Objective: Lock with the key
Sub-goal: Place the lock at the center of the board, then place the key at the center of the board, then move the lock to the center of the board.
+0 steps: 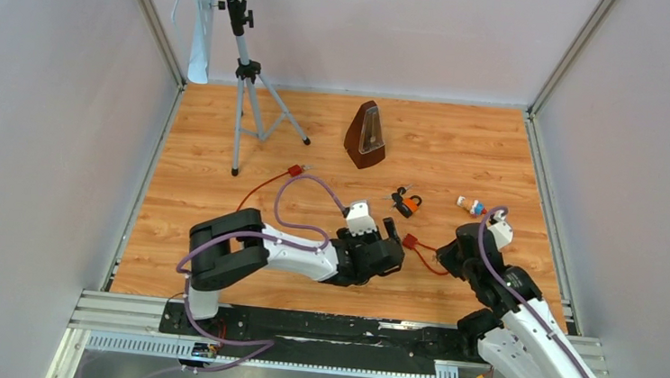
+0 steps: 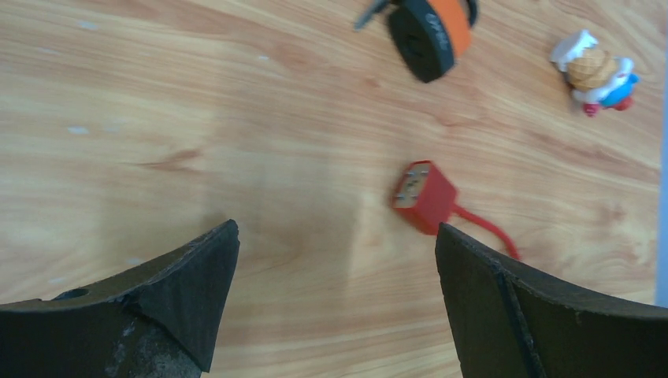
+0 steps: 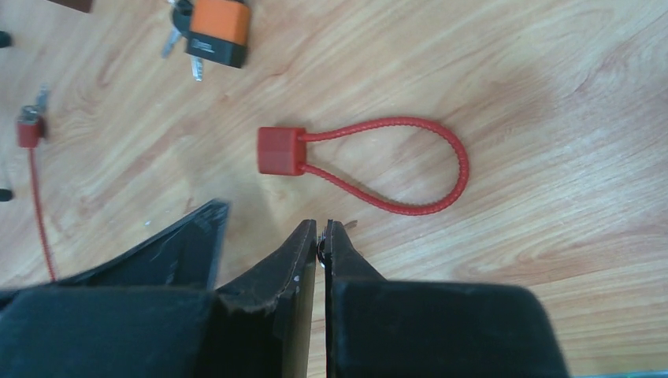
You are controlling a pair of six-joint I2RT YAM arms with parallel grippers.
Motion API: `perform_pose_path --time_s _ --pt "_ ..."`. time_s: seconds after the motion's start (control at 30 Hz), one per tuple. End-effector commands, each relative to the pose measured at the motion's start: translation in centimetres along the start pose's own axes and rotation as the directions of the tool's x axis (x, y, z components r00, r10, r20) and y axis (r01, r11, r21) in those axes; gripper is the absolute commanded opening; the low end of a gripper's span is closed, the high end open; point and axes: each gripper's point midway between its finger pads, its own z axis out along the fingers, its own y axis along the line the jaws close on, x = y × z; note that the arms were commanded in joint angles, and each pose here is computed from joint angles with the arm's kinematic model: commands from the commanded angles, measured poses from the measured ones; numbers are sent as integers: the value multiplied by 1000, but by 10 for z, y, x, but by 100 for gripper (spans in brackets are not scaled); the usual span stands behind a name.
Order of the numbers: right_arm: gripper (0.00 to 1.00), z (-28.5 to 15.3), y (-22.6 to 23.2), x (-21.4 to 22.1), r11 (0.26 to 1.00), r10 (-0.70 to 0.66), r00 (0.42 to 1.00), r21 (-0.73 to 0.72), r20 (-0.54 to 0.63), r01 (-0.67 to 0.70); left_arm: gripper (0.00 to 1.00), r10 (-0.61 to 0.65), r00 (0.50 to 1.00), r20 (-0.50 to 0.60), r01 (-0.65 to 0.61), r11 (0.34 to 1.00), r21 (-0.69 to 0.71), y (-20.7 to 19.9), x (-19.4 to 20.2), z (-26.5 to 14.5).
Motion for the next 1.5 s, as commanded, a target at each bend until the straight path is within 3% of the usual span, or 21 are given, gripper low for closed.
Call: perform_pose_path --time_s 0.0,0.3,0.5,0.63,0.93,1.33,1.47 --pt "8 21 6 2 998 56 998 -15 19 -56 100 51 989 141 -37 994 -104 35 -44 -27" --pt "10 54 -12 8 996 31 999 86 27 -33 100 204 935 289 -127 956 -264 95 -113 -77" --pt "37 52 1 -5 998 13 999 66 50 -17 100 330 884 331 -194 903 -382 132 -152 -110" --pt "43 46 18 -15 1000 5 998 20 56 -6 100 393 875 281 -248 864 -439 153 -170 -125" --pt "45 43 46 -12 998 -5 1000 -62 -8 4 100 249 962 110 -200 920 -338 206 -194 -104" --pt "44 34 57 -13 993 -3 1000 -121 -19 1 100 106 994 8 -79 792 -605 307 -219 -78" --pt "44 30 58 -15 991 -12 1000 -135 -10 10 100 20 1000 1 -15 807 -591 319 -220 -58"
